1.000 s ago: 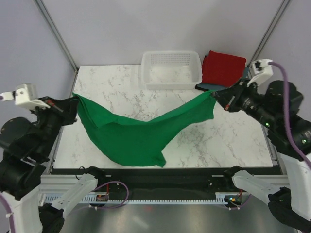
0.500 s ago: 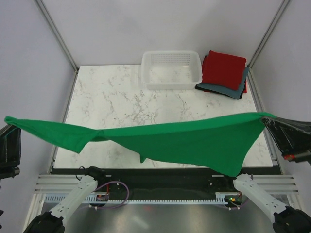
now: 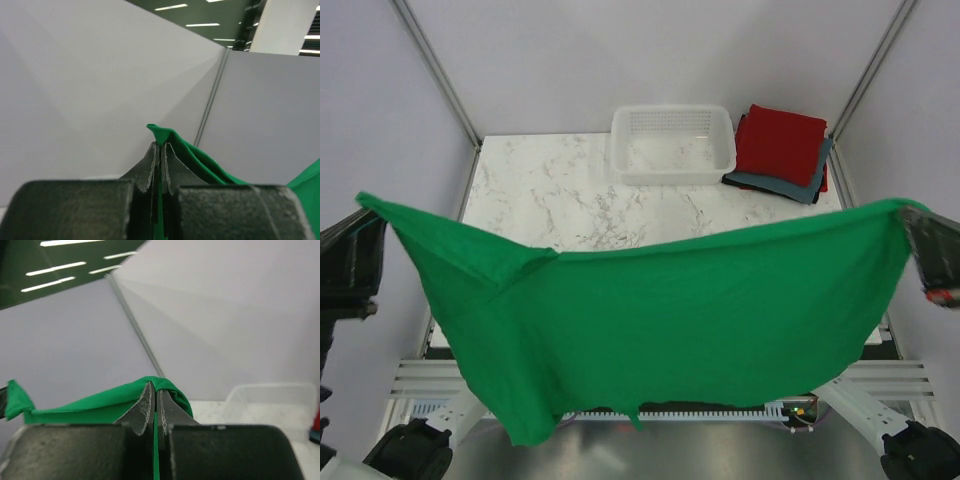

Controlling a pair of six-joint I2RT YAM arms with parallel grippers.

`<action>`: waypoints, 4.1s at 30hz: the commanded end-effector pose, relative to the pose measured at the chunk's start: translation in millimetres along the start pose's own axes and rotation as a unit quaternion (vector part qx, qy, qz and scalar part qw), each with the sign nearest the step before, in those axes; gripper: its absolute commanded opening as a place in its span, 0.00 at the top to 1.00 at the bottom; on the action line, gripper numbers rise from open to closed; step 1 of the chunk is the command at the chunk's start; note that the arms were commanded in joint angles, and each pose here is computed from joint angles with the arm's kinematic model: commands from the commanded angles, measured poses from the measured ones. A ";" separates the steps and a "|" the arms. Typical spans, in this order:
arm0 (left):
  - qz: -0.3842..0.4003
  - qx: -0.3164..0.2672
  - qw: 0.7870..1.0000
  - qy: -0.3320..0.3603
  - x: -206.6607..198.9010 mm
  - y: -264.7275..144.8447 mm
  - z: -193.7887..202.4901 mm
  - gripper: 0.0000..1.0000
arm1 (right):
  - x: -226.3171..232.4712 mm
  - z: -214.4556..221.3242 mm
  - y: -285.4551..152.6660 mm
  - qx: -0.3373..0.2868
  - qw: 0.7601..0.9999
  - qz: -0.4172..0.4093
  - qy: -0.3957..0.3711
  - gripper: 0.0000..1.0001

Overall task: Fold and stack the t-shirts
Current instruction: Flatten the tshirt out, then fold the tshirt

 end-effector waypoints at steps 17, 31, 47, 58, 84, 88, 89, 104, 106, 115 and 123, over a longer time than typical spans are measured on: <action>-0.243 0.578 0.777 0.055 211.4 60.3 509.3 0.42 | -424.4 297.7 86.5 0.309 0.751 0.576 -0.093 0.02; -0.251 0.609 0.750 -0.070 171.9 -21.8 524.0 0.25 | -375.2 361.2 40.9 0.421 0.796 0.434 0.030 0.02; -0.306 0.700 0.625 -0.159 157.0 -101.8 641.1 0.33 | -463.7 484.6 4.8 0.576 0.657 0.477 0.096 0.02; -0.296 0.711 0.623 -0.138 199.4 -24.2 705.0 0.34 | -552.0 478.5 51.2 0.520 0.661 0.528 0.115 0.02; -0.212 0.669 0.709 -0.067 65.4 -82.5 491.0 0.31 | -409.5 340.5 18.1 0.429 0.735 0.522 0.060 0.02; -0.180 0.695 0.688 -0.105 25.4 -128.3 481.7 0.33 | -378.5 333.5 -30.7 0.366 0.751 0.543 0.083 0.02; -0.185 0.699 0.679 -0.129 17.1 -135.8 481.6 0.35 | -365.6 326.3 -36.4 0.345 0.771 0.529 0.085 0.02; -0.137 0.808 0.562 -0.115 -49.3 -247.0 498.4 0.36 | -347.2 355.8 -96.7 0.397 0.740 0.528 0.124 0.02; -0.143 0.813 0.554 -0.108 -42.7 -258.2 502.3 0.32 | -348.9 357.9 -98.4 0.402 0.737 0.529 0.123 0.02; -0.116 0.840 0.517 -0.114 -52.3 -284.5 527.2 0.24 | -358.9 365.8 -96.9 0.404 0.732 0.535 0.127 0.02; -0.112 0.855 0.498 -0.092 -55.3 -297.7 549.4 0.58 | -369.2 372.6 -101.0 0.405 0.723 0.546 0.123 0.02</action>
Point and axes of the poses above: each gripper's point midway between its finger pads, its own y axis out along the fingers, its own x axis along the line the jaws close on, z = x × y, the point moved 3 cm from there along -y, back along the fingers, and after that the axes turned 9 degrees about y, right-handed, at the moved point
